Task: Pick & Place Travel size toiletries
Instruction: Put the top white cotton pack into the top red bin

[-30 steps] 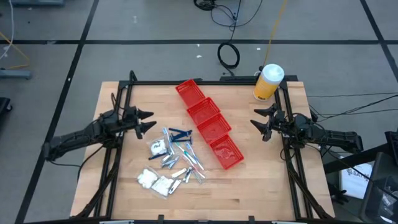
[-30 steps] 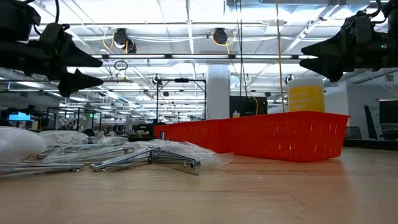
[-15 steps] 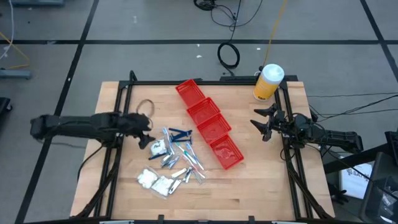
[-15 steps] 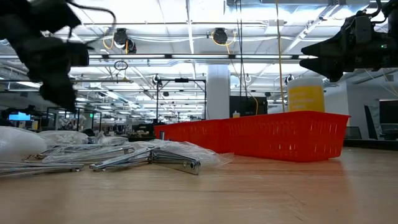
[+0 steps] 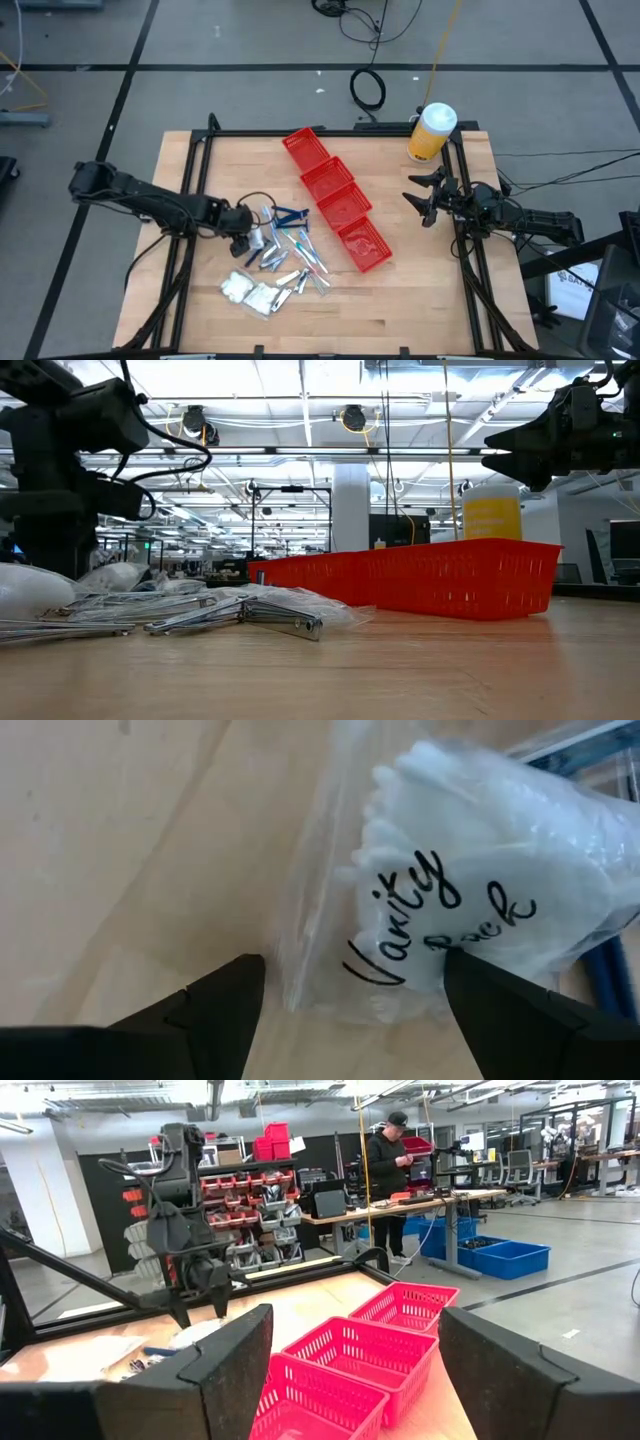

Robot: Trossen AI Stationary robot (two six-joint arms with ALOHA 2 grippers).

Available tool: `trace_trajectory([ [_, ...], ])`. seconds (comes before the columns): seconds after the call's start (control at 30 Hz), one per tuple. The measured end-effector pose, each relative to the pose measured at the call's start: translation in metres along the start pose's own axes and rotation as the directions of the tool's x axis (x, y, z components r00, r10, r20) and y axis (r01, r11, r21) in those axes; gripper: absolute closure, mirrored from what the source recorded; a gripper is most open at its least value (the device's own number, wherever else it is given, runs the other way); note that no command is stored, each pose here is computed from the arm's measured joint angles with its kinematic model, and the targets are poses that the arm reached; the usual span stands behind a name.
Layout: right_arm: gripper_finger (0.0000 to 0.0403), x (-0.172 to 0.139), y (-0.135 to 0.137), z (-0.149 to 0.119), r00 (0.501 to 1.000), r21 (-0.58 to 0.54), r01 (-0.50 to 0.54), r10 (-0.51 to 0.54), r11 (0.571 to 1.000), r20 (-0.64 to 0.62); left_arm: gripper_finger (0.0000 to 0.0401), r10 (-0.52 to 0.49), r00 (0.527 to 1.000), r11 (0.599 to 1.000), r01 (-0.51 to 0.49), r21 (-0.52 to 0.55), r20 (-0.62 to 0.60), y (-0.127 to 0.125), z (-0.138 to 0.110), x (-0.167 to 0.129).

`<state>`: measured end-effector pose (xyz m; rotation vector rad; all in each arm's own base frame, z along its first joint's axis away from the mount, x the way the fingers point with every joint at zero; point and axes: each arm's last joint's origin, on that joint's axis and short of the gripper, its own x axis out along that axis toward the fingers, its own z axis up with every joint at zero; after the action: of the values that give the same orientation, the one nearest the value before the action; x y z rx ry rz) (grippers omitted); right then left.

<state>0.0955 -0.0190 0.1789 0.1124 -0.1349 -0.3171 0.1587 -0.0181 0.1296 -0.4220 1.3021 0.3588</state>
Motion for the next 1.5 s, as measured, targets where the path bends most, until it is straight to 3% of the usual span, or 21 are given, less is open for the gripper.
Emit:
trace_trajectory([
  [0.2,0.0131,0.0,0.0,0.0,1.0,0.0,0.0,0.0,1.0,0.0,0.0123,0.011,0.999,0.999,-0.012,0.039,0.035,-0.002,0.0,-0.001],
  [0.87,0.0131,0.0,0.0,0.0,1.0,0.0,0.0,0.0,1.0,0.0,0.0384,-0.067,0.996,0.996,0.064,0.056,0.058,-0.001,-0.002,-0.01],
  [1.17,0.0131,0.0,0.0,0.0,1.0,0.0,0.0,0.0,1.0,0.0,0.0399,-0.159,0.969,0.987,0.158,0.017,0.188,-0.001,-0.001,-0.03],
  [1.33,0.0133,0.0,0.0,0.0,1.0,0.0,0.0,0.0,1.0,0.0,0.0398,-0.255,0.885,0.967,0.229,0.113,0.39,-0.006,0.01,-0.047],
  [1.5,0.0131,0.0,0.0,0.0,1.0,0.0,0.0,0.0,1.0,0.0,0.0395,-0.385,0.711,0.919,0.238,0.315,0.588,-0.015,0.024,-0.069],
])
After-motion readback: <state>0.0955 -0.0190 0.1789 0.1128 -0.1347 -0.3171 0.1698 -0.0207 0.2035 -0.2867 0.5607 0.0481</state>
